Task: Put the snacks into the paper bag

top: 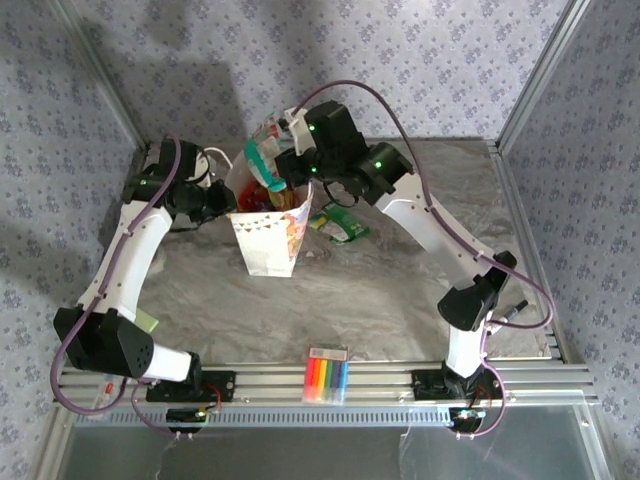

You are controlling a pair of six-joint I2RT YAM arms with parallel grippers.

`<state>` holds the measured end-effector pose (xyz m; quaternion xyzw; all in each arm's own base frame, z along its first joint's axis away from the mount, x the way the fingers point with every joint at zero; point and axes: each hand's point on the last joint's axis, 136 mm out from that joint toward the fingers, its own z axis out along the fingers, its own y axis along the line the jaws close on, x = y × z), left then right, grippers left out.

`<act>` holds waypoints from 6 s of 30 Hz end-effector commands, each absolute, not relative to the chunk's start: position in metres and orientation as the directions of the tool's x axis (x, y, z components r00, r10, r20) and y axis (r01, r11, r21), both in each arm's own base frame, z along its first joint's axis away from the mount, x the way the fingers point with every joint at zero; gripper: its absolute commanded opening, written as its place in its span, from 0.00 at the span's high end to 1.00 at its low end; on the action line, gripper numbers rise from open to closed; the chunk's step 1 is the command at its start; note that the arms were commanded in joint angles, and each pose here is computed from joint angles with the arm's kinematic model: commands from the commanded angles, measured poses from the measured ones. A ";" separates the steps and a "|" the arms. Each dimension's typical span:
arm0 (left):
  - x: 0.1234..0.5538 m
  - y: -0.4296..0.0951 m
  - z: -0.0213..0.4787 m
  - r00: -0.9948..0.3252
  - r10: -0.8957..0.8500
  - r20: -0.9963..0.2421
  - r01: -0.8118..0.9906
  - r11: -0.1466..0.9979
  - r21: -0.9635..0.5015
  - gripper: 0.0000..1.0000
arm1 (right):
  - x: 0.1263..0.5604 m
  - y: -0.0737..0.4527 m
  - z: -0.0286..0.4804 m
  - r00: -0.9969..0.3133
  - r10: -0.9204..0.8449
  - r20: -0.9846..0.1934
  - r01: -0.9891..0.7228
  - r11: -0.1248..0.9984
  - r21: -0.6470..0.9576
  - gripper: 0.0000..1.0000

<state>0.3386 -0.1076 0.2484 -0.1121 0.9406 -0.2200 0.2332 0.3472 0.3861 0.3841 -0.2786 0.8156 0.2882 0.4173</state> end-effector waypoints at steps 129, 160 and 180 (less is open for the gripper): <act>0.343 -0.126 0.293 -0.830 -0.326 -0.452 -0.076 0.869 -0.489 0.62 | 0.341 0.176 0.152 -0.890 0.316 -0.329 0.037 0.769 0.638 0.33; 0.335 -0.114 0.279 -0.840 -0.288 -0.459 -0.081 0.905 -0.418 0.62 | 0.388 0.243 0.064 -0.923 0.374 -0.093 0.176 0.624 0.762 0.32; 0.334 -0.116 0.281 -0.842 -0.292 -0.453 -0.081 0.900 -0.429 0.62 | 0.386 0.250 0.038 -0.926 0.375 -0.032 0.238 0.649 0.723 0.49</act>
